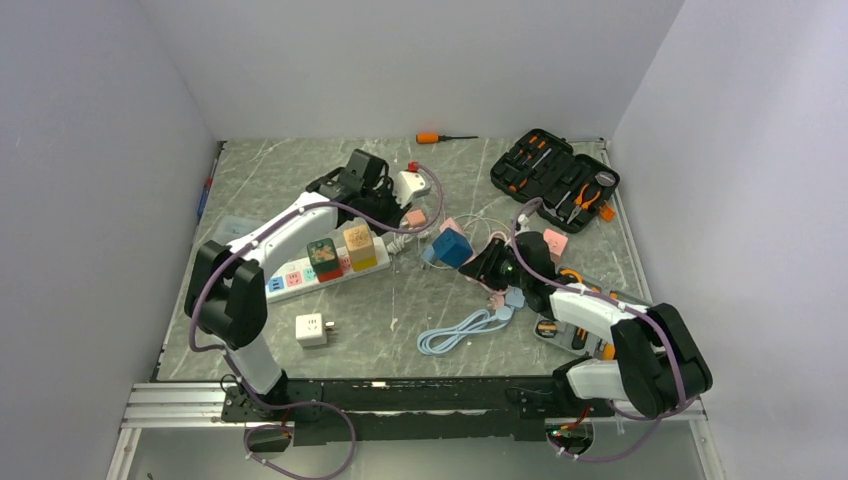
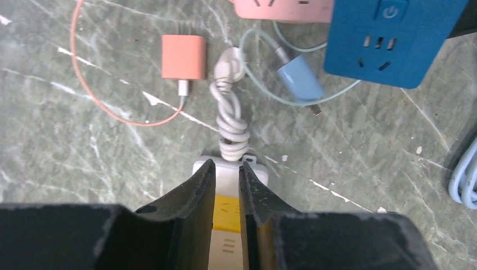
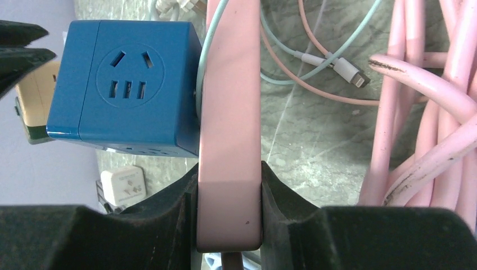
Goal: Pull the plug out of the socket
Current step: Place the plug at the center of the board, then remove the plug from the socket.
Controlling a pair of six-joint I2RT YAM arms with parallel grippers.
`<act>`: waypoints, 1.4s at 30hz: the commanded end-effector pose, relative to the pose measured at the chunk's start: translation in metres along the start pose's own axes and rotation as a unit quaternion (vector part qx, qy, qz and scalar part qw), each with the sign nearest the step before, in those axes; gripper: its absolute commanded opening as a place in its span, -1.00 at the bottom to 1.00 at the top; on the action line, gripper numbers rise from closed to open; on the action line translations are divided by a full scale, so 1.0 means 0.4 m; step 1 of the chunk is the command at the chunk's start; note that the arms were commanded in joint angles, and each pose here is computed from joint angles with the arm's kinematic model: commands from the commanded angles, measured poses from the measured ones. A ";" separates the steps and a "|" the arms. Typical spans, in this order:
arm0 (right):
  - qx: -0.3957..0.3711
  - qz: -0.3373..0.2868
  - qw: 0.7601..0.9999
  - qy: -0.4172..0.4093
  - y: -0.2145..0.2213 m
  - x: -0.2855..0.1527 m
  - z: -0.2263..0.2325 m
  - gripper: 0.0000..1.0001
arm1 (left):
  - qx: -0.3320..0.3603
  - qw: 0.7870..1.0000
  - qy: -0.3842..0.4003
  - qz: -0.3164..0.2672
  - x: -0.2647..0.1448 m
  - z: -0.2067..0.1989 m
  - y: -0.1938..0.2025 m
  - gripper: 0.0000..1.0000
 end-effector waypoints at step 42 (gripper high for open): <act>-0.251 -0.182 0.947 -0.084 -0.009 -0.109 0.294 -1.00 | 0.040 0.989 0.122 -0.076 -0.016 -0.167 -0.173 0.99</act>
Point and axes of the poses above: each gripper's point midway between its finger pads, its own x axis out along the fingers, its own z axis along the line the jaws close on, y = z × x, the point moved 8 cm from there along -x, back along the fingers, and after that the axes turned 10 degrees about x, right-handed, at the moved point
